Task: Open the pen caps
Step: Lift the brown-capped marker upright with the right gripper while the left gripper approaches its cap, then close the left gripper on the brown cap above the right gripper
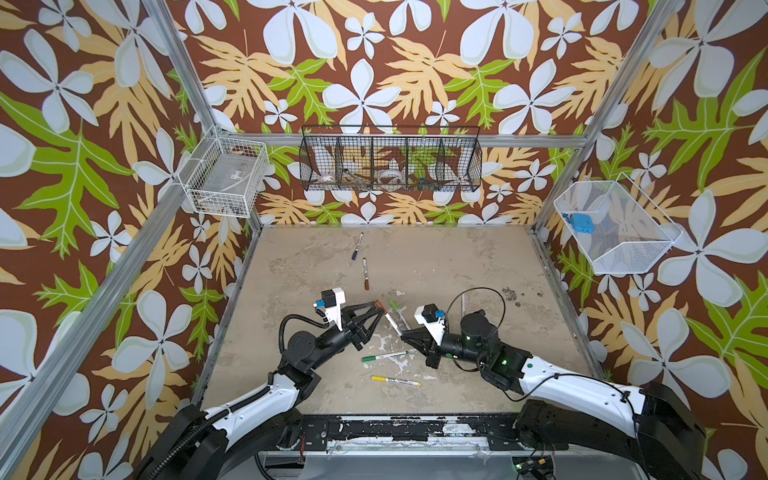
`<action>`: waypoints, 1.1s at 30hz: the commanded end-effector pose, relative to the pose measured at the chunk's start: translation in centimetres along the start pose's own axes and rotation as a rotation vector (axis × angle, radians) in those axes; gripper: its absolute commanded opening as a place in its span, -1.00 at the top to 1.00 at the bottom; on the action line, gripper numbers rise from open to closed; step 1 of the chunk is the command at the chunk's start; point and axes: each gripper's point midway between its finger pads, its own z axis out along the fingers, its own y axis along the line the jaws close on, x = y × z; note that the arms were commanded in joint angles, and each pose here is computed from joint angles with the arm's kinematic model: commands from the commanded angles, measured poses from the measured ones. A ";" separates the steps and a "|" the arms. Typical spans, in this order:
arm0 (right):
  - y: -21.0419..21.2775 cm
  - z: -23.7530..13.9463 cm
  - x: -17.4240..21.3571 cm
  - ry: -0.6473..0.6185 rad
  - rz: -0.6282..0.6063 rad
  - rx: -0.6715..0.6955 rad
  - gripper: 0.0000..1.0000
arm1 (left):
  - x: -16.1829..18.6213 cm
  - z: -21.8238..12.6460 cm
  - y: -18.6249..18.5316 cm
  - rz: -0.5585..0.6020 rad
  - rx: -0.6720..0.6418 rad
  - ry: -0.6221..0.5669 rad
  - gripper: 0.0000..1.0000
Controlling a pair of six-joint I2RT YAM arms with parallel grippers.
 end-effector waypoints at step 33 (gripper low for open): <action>1.2 -0.8 -1.8 -0.080 -0.089 0.001 0.19 | 2.3 1.4 -4.0 0.017 0.228 0.096 1.00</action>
